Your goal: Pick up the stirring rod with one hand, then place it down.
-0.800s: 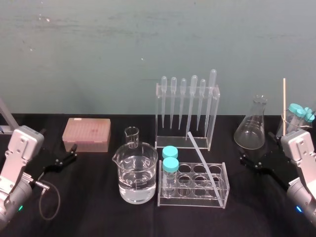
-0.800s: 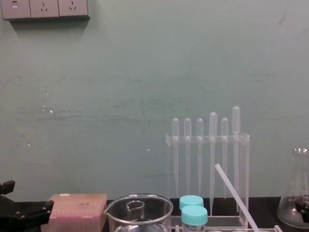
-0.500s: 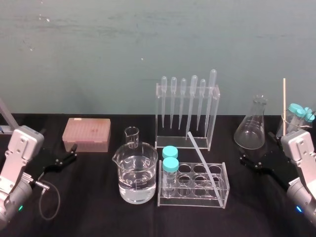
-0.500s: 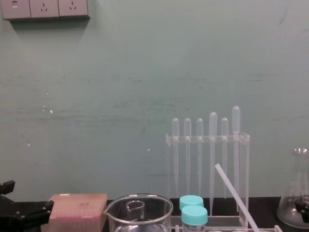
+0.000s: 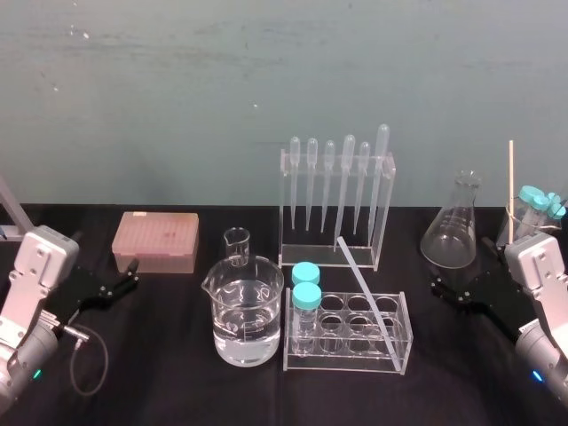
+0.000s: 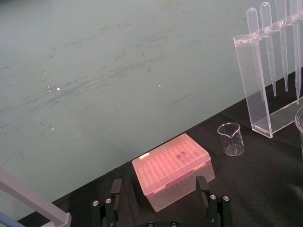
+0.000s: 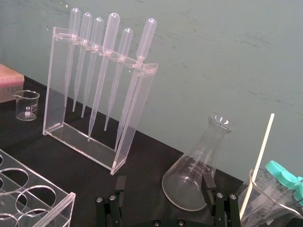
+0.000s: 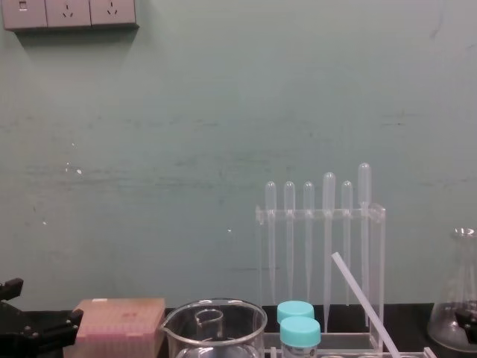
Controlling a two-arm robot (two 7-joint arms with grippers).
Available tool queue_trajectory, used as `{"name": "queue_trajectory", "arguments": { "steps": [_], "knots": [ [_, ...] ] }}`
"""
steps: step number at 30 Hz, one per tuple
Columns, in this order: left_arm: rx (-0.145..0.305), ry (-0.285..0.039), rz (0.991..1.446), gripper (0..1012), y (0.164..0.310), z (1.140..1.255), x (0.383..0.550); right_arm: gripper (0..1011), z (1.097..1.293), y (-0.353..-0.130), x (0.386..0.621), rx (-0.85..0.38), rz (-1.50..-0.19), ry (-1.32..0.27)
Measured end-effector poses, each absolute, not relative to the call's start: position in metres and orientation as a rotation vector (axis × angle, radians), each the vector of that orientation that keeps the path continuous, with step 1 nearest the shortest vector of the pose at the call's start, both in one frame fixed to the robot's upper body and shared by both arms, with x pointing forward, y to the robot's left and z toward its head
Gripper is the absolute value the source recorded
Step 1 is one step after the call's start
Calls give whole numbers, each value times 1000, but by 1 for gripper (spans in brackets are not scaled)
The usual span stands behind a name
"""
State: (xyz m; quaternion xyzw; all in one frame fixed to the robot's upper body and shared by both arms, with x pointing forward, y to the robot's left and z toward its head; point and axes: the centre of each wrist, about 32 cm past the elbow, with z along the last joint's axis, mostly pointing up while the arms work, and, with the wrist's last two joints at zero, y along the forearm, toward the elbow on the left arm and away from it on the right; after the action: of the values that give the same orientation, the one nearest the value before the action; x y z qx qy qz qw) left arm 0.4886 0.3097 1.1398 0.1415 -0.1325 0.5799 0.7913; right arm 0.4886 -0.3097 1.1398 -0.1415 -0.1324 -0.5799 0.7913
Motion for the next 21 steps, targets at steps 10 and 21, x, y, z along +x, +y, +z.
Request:
{"name": "queue_trajectory", "arguments": {
  "steps": [10, 21],
  "knots": [
    [304, -285, 1248, 1000, 310, 1140, 489, 1000, 1140, -310, 489, -304, -1248, -285],
    [304, -285, 1248, 1000, 310, 1140, 489, 1000, 1140, -310, 489, -305, -1248, -285]
  ]
}}
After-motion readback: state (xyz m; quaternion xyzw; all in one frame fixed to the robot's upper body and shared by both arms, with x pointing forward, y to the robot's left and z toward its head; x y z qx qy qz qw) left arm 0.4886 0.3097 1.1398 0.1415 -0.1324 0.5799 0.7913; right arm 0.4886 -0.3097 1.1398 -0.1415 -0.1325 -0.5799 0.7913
